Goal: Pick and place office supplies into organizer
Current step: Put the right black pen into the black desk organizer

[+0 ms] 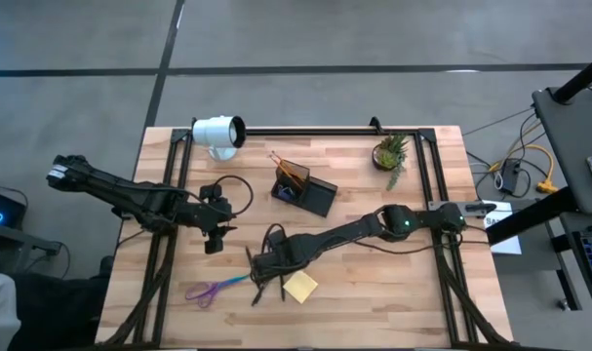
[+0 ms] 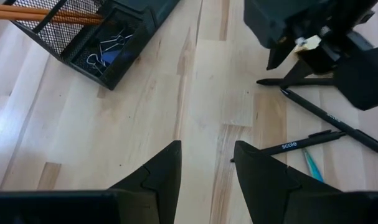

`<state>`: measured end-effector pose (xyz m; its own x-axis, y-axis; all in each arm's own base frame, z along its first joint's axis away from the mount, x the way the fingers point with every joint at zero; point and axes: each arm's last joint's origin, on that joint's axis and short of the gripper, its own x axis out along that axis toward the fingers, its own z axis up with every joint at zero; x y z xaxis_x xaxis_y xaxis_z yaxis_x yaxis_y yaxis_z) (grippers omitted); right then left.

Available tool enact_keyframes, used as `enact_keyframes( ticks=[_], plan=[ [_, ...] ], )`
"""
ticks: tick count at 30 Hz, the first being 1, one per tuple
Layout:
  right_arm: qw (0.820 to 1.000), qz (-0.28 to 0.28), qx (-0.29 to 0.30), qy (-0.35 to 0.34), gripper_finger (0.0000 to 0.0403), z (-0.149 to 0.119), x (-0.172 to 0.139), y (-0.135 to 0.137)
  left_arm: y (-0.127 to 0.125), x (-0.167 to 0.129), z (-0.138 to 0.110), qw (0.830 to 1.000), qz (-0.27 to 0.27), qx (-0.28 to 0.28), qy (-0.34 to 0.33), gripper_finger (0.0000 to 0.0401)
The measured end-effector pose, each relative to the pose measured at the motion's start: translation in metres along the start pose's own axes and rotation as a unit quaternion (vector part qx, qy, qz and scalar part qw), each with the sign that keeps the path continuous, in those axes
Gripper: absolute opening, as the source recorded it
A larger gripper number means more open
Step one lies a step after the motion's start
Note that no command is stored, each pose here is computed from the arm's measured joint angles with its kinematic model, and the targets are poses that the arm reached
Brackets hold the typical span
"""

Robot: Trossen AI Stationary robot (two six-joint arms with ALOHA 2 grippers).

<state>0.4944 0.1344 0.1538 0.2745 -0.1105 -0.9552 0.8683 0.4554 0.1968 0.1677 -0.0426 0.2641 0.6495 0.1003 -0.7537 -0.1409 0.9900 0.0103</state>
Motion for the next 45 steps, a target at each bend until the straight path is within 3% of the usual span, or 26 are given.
enact_keyframes(
  ticks=[10, 14, 27, 35, 45],
  plan=[
    [0.997, -0.008, -0.071, -0.023, 0.0114, -0.001, 0.001, 0.0, 0.0, 0.0, 0.0, 1.0, 0.0, 0.001, 0.0, 0.0134],
    [0.995, 0.012, -0.097, -0.017, 0.0111, -0.002, 0.0, 0.003, 0.0, 0.0, 0.0, 1.0, 0.0, 0.001, 0.0, 0.0134],
    [0.993, -0.005, -0.115, -0.014, 0.0104, -0.005, 0.017, 0.001, 0.0, 0.0, 0.0, 1.0, 0.001, 0.001, 0.0, 0.0134],
    [0.984, -0.069, -0.162, -0.017, 0.0063, -0.005, 0.016, -0.011, 0.0, 0.001, 0.0, 1.0, 0.001, 0.002, 0.0, 0.0134],
    [0.978, -0.089, -0.19, -0.01, 0.0018, 0.01, 0.019, -0.018, 0.0, 0.001, 0.0, 1.0, 0.001, 0.002, 0.0, 0.0134]
  ],
)
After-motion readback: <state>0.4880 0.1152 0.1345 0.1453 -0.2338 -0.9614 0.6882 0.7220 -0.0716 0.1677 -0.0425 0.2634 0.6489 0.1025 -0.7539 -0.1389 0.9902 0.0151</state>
